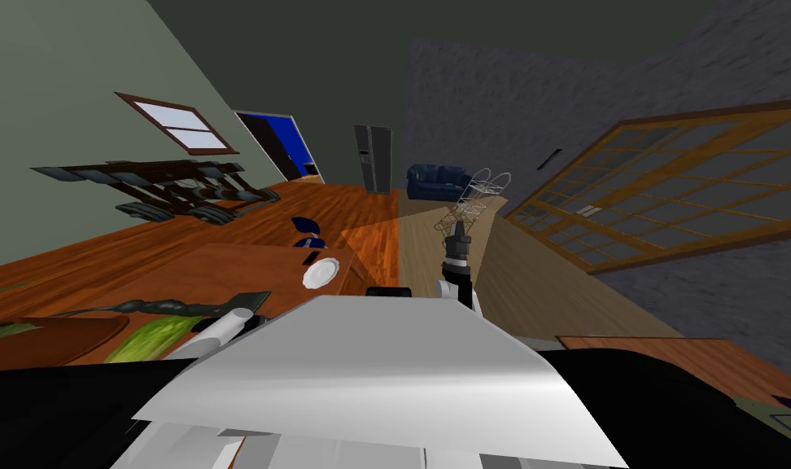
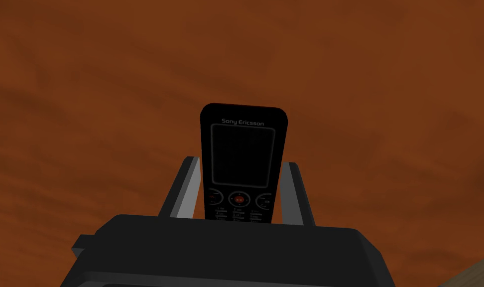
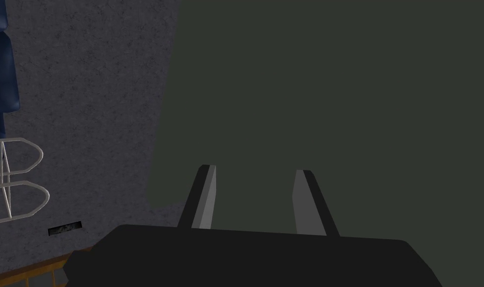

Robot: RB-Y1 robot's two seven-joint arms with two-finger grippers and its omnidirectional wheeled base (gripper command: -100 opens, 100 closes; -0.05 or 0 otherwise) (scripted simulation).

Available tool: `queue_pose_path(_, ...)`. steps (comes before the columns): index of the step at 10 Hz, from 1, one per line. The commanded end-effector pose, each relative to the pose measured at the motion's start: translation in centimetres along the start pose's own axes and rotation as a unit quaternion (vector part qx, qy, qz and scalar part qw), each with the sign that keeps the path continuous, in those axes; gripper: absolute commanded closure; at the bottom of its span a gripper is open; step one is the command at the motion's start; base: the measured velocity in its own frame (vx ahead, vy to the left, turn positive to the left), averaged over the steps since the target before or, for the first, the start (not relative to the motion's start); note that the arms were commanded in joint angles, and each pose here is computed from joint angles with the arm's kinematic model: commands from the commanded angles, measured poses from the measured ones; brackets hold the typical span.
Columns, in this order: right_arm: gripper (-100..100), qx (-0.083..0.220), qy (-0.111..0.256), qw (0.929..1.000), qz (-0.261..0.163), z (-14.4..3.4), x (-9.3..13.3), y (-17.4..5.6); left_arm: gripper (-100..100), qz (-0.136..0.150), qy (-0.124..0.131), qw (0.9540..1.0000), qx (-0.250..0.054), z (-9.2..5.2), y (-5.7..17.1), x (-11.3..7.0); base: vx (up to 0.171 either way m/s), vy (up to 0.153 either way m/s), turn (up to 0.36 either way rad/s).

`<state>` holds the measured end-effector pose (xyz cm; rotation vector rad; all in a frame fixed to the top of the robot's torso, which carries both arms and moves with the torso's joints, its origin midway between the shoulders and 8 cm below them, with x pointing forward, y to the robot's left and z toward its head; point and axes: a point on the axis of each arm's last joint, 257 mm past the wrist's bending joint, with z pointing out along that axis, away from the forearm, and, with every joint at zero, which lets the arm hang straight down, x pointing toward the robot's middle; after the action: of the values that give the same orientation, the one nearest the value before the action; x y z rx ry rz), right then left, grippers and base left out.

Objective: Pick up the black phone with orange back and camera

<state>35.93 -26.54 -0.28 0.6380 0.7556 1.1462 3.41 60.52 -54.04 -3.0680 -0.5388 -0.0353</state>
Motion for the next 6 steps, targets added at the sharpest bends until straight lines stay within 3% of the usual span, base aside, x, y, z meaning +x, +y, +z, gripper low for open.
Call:
queue_pose_path(1,0,0.0,0.0,1.0,0.0,0.0,0.0,0.0,100,0.012,0.007,0.9999,-0.002,-0.3,0.2,0.5,0.089,0.02,0.091)
queue_pose_path(2,0,0.0,0.0,1.0,0.0,0.0,0.0,0.0,100,0.011,-0.004,0.9999,-0.002,-0.3,0.0,-1.3,0.081,0.021,0.071)
queue_pose_path(4,0,0.0,0.0,1.0,0.0,0.0,0.0,0.0,100,0.021,0.007,0.9997,-0.003,-0.5,0.4,0.0,0.047,0.009,0.033)
queue_pose_path(5,0,0.0,0.0,1.0,0.0,0.0,0.0,0.0,100,0.02,-0.003,0.9998,-0.002,-0.5,0.2,-1.7,0.057,0.017,0.094)
queue_pose_path(6,0,0.0,0.0,1.0,0.0,0.0,0.0,0.0,100,0.03,0.007,0.9995,-0.003,-0.8,0.6,-0.6,0.06,0.012,0.081)
